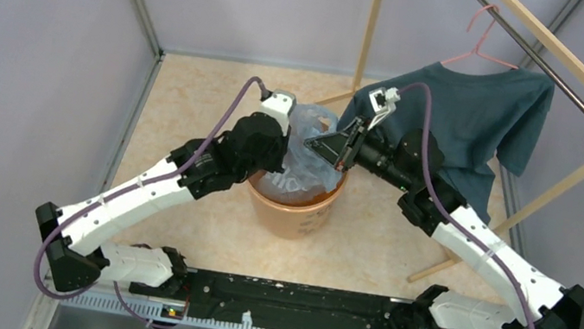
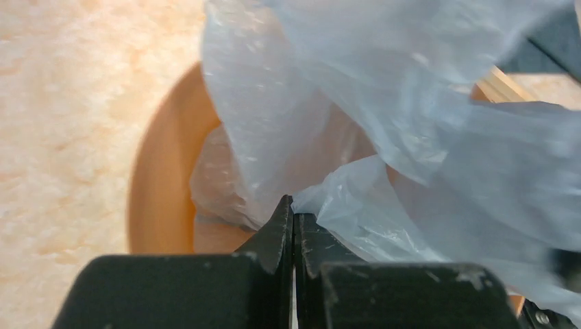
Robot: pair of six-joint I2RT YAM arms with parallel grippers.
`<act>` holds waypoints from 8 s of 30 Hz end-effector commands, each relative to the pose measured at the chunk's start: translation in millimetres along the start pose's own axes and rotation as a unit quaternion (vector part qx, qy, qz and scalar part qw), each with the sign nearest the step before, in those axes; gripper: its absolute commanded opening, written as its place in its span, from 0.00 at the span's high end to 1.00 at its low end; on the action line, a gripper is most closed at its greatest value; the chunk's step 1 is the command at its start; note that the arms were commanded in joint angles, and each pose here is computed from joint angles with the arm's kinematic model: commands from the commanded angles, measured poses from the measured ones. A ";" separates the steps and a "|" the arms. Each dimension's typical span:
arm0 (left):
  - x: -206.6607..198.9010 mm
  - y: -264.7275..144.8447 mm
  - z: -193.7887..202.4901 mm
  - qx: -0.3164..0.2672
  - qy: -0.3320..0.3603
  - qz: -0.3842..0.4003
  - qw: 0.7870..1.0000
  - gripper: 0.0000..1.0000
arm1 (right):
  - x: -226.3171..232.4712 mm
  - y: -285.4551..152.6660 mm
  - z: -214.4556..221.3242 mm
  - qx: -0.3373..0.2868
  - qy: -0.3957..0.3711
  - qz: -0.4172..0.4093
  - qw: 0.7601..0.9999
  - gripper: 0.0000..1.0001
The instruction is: Put the trash bags into the trash bin
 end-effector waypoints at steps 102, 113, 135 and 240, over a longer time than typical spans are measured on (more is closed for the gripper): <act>9.0 -62.0 23.3 -0.199 -0.092 0.152 0.964 1.00 | -26.9 -69.9 0.3 -0.006 -0.243 0.234 0.941 0.18; 9.6 -63.9 25.4 -0.201 -0.085 0.156 0.963 1.00 | -34.9 -45.5 19.6 0.081 -0.306 0.163 0.934 0.31; 13.7 -1.4 27.6 -0.046 -0.012 -0.008 0.999 1.00 | -47.5 -37.9 18.4 -0.103 -0.074 0.219 0.967 1.00; 59.3 -124.1 142.7 0.034 -0.297 0.053 0.953 1.00 | -63.1 -161.3 66.8 -0.043 0.002 0.319 0.947 1.00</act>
Point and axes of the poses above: each gripper's point midway between its finger pads, its own y axis out along the fingers, its own x axis along the line the jaws close on, z = x × y, the point moved 7 cm from there along -y, back along the fingers, and after that the axes turned 10 degrees about y, right-handed, at the moved point
